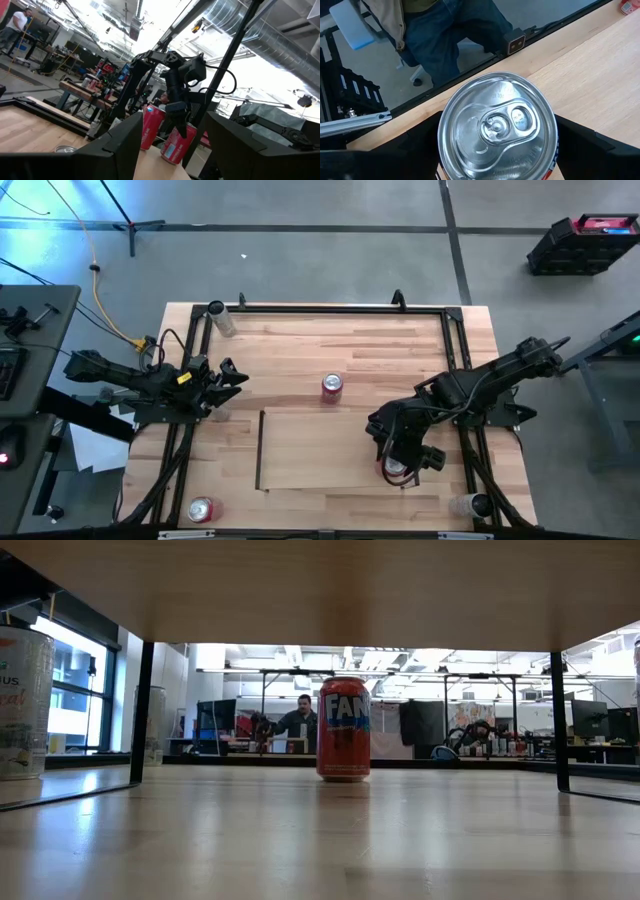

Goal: Place canned beverage on shelf
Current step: Put the top red soda can on the shelf, then put the middle right white yellow soda can on the shelf

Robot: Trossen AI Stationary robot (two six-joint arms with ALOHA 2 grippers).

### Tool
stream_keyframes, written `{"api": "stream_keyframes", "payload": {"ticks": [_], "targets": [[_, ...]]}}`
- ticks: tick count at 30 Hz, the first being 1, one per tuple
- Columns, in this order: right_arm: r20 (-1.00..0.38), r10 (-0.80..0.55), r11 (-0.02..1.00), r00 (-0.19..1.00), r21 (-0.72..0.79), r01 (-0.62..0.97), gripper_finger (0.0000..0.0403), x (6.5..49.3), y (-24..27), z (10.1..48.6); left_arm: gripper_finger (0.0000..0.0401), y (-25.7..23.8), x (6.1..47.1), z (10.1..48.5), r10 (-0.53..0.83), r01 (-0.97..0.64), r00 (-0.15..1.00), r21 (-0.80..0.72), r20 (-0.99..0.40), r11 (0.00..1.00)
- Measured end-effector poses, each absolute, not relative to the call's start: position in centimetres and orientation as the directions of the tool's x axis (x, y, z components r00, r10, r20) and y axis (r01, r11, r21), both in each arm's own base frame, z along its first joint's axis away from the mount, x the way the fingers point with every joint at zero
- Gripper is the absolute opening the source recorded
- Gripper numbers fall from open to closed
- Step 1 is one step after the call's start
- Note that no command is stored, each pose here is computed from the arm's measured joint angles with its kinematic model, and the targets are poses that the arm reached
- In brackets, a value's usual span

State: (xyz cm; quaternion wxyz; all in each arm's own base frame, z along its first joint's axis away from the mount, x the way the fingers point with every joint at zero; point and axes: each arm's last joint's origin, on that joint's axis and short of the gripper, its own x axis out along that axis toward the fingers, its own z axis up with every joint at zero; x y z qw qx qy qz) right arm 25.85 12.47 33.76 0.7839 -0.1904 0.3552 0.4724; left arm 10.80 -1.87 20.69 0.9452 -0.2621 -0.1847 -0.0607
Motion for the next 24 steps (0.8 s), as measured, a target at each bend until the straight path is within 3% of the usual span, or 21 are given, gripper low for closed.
{"api": "stream_keyframes", "payload": {"ticks": [8, 24], "targets": [[-0.739, 0.600, 0.488, 0.305, 0.037, -0.872, 0.0360, 25.9, 12.5, 33.7, 0.0209, -1.9, 10.8, 20.7, -0.018, 0.211, 0.924, -0.474, 0.381, 0.855], [-0.690, 0.626, 0.505, 0.363, 0.005, -0.863, 0.0365, 25.7, 12.4, 37.3, 0.0209, -1.9, 10.8, 20.7, -0.017, 0.198, 0.925, -0.443, 0.380, 0.874]]}}
